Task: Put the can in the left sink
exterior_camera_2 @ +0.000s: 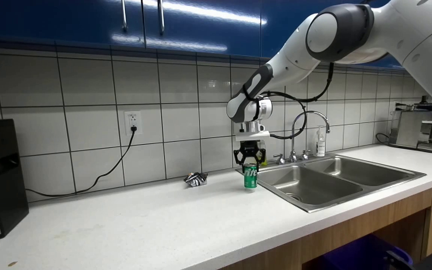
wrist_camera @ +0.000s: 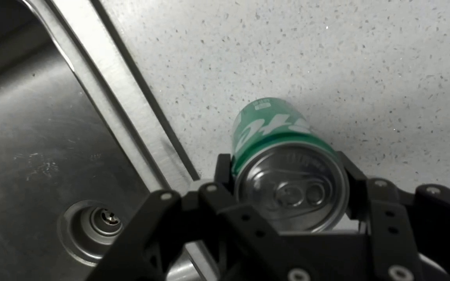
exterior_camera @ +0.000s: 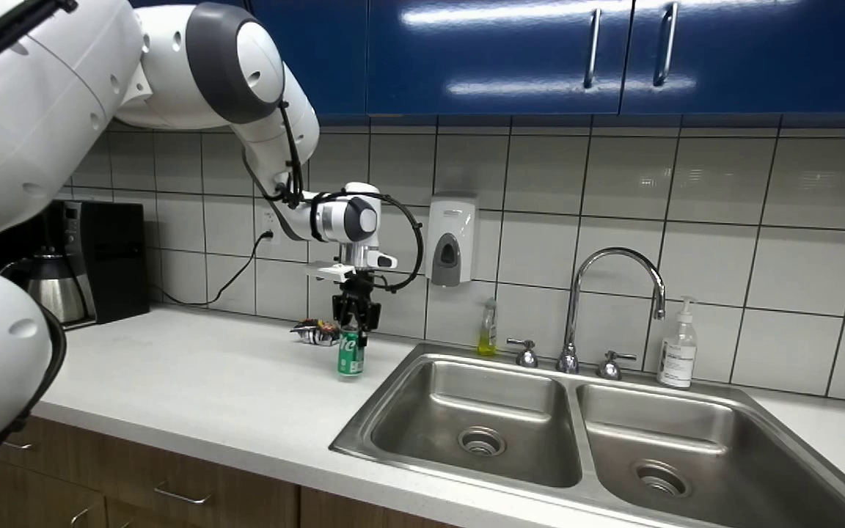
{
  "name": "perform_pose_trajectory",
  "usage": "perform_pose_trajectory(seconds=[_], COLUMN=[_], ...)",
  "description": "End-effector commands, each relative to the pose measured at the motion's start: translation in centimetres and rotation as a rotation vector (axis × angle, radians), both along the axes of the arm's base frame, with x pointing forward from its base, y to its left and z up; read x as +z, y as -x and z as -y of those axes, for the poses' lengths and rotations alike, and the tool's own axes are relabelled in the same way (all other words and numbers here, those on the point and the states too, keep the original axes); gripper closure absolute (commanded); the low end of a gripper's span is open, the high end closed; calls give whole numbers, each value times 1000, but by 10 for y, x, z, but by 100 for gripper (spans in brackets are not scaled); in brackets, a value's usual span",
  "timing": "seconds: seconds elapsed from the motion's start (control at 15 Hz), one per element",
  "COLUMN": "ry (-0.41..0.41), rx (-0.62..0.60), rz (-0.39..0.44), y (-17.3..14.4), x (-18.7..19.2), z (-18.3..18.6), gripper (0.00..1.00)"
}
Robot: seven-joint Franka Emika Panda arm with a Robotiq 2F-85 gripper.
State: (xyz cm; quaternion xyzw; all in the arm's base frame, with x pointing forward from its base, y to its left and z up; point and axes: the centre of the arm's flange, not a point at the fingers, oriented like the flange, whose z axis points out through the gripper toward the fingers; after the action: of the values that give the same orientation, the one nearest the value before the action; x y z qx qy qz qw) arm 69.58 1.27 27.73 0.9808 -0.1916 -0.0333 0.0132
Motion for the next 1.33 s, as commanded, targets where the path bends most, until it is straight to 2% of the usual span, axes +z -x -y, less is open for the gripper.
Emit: perform_pose_trajectory(seconds=[0.0,0.73,0.8,0.87,1.27], ry=[5,1,-1,-1,0], rx=[-29,-49,-17,-18,-18], rz=[-1,16,24,24,12], y=[-1,3,-2,-2,-2], x=[27,51,31,31,21], z=[-2,2,1,1,1], gripper=[62,62,62,37,37])
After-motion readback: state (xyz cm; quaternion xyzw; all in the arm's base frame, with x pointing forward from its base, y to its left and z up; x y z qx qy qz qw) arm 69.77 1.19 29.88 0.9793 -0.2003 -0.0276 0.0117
